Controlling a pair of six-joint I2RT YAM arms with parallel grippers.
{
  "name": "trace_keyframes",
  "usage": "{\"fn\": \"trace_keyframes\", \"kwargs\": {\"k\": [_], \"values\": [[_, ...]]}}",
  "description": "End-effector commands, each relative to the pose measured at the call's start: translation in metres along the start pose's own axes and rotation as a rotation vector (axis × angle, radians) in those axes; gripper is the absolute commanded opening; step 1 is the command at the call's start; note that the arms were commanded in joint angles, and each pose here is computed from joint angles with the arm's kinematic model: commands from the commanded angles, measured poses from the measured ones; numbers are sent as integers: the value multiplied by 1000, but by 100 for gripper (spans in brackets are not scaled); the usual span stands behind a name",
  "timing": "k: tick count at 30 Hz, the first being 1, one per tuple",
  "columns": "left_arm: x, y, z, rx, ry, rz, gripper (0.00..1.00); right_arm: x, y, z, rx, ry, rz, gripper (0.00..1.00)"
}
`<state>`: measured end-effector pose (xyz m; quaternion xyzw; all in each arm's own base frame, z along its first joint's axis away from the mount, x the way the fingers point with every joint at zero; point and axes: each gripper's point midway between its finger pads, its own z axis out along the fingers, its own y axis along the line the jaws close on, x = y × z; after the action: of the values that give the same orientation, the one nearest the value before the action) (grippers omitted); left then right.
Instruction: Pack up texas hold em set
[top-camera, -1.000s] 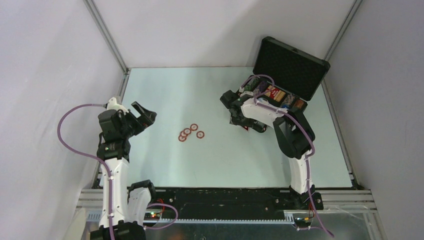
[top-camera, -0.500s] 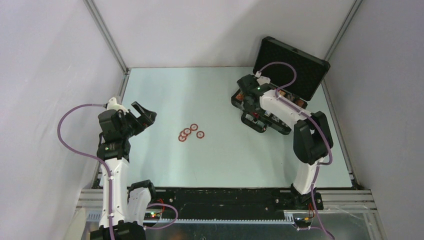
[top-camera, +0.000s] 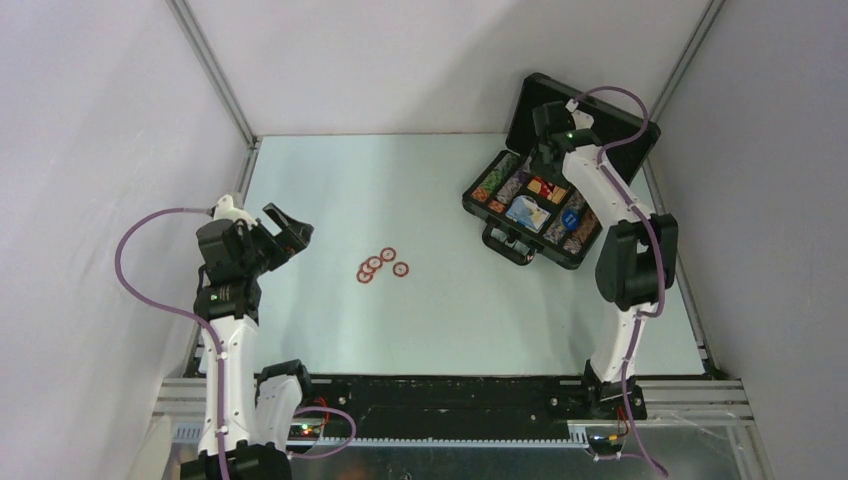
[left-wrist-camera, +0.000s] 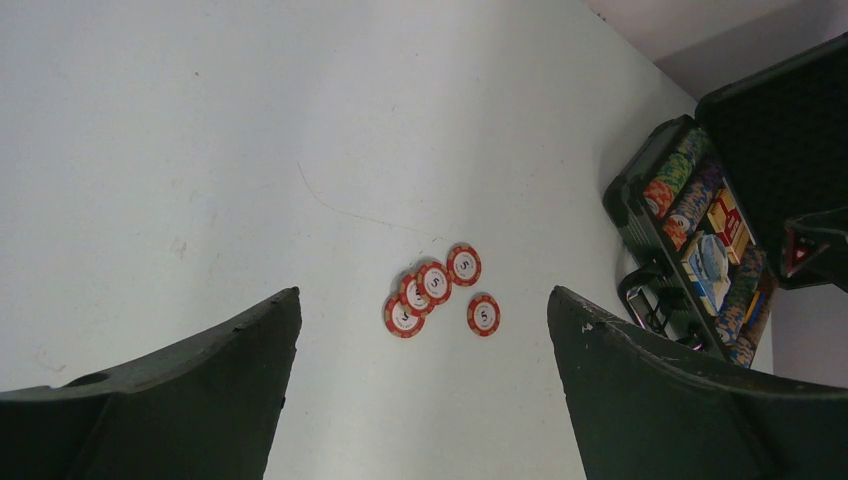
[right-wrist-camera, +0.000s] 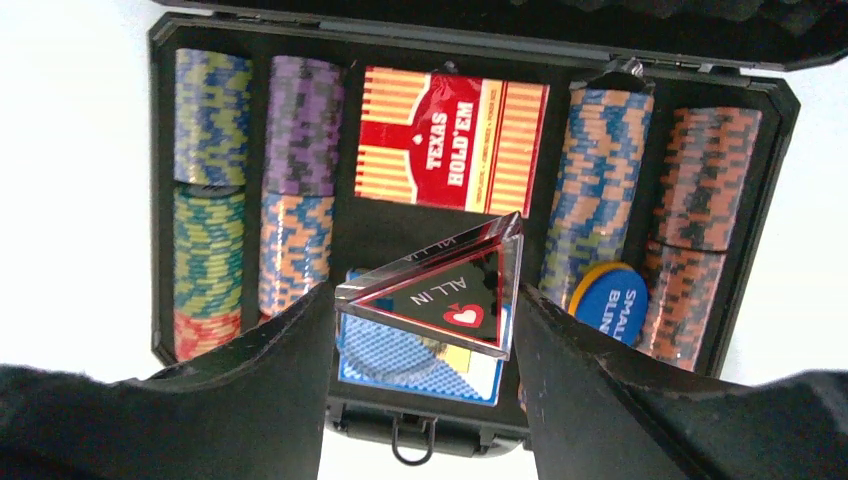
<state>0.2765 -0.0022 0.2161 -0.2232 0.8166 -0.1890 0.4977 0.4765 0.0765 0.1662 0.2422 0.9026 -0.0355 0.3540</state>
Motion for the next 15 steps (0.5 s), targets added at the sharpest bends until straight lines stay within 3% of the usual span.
{"fn": "trace_keyframes", "kwargs": {"k": [1, 15], "values": [[-7, -3, 0, 21, -32, 3, 97, -12, 2, 16, -5, 10, -33, 60], [-8, -3, 1, 20, -31, 1, 97, -25, -4, 63, -9, 48, -15, 62]]}}
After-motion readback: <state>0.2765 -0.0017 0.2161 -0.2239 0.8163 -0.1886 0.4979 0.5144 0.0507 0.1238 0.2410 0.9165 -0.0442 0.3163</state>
